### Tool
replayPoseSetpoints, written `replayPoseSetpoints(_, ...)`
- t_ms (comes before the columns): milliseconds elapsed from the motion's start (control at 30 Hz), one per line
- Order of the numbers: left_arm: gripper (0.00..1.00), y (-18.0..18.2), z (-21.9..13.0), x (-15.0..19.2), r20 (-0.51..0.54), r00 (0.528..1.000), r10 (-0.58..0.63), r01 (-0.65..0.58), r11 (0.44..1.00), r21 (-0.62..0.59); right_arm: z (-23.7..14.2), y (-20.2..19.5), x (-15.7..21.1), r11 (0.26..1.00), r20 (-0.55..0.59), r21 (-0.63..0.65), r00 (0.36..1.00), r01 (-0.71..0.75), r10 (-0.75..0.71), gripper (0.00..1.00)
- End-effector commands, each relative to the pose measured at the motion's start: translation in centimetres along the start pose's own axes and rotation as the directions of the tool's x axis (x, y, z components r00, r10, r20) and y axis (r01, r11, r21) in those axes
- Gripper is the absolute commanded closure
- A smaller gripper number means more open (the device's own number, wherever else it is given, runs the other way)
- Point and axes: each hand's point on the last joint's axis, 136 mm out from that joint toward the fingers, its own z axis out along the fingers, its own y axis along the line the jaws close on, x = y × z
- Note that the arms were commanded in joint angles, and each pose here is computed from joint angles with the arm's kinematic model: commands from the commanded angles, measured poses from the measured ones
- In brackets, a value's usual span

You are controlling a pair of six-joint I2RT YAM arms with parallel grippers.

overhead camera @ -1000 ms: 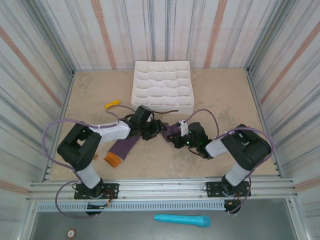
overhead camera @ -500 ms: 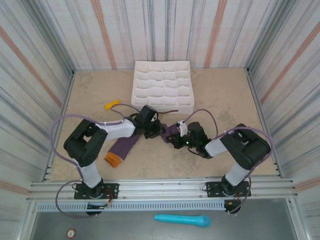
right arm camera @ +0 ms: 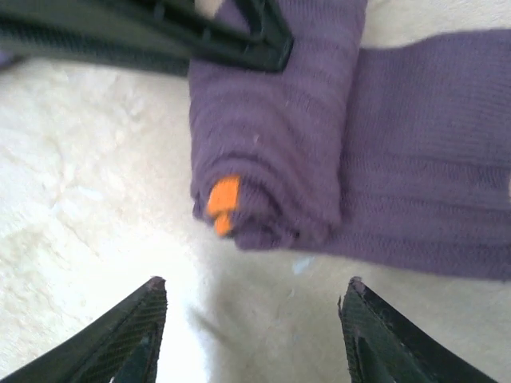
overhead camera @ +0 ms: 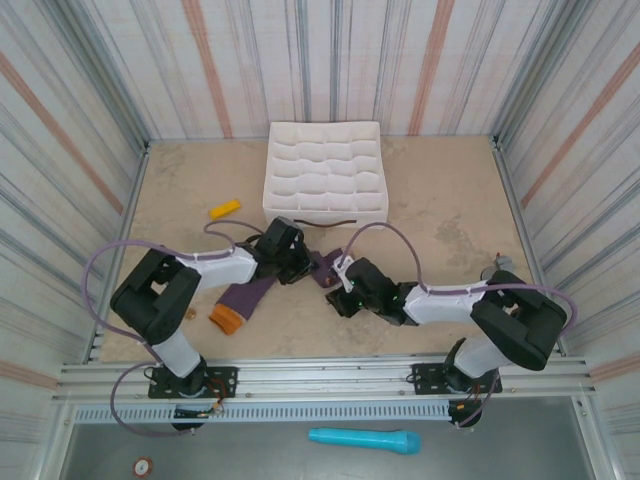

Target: Roll the socks

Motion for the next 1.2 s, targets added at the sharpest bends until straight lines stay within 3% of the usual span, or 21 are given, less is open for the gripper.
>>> replayPoseSetpoints(0,1.0,2.2,-0.2,0.1,0.047,0.991,-0.126,0.128,0.992,-0.023,-0.3,-0.7,-0.5,0.975,-0.015,0.146,0.986,0.167,-0.167,0.37)
replayPoseSetpoints(367,1.0,2.6,-1.3,1.0,0.08,0.986,-0.145,0.148,0.988,-0.039,1.2,-0.4,-4.0,0.913,0.089,0.278,0.938,0.298,-0.334,0.35)
replayPoseSetpoints(767,1.0,2.7,-0.8,1.9,0.05,0.985,-0.164,0.165,0.986,-0.023,2.7,0.7,-4.8,0.923,0.121,0.221,0.93,0.316,-0.348,0.38)
replayPoseSetpoints(867,1.0,2.4,-0.7,1.9,0.042,0.985,-0.166,0.167,0.986,-0.011,3.3,0.3,-4.2,0.929,0.106,0.209,0.937,0.305,-0.332,0.47)
replayPoseSetpoints(1033,0.99,2.7,-0.6,2.1,0.041,0.985,-0.167,0.167,0.986,-0.01,4.0,-0.8,-2.7,0.952,0.073,0.178,0.961,0.249,-0.265,0.79)
replayPoseSetpoints(1167,0.86,2.6,-0.6,2.2,0.037,0.985,-0.167,0.167,0.986,0.01,4.1,-1.5,-0.9,0.969,0.039,0.147,0.978,0.198,-0.206,0.96)
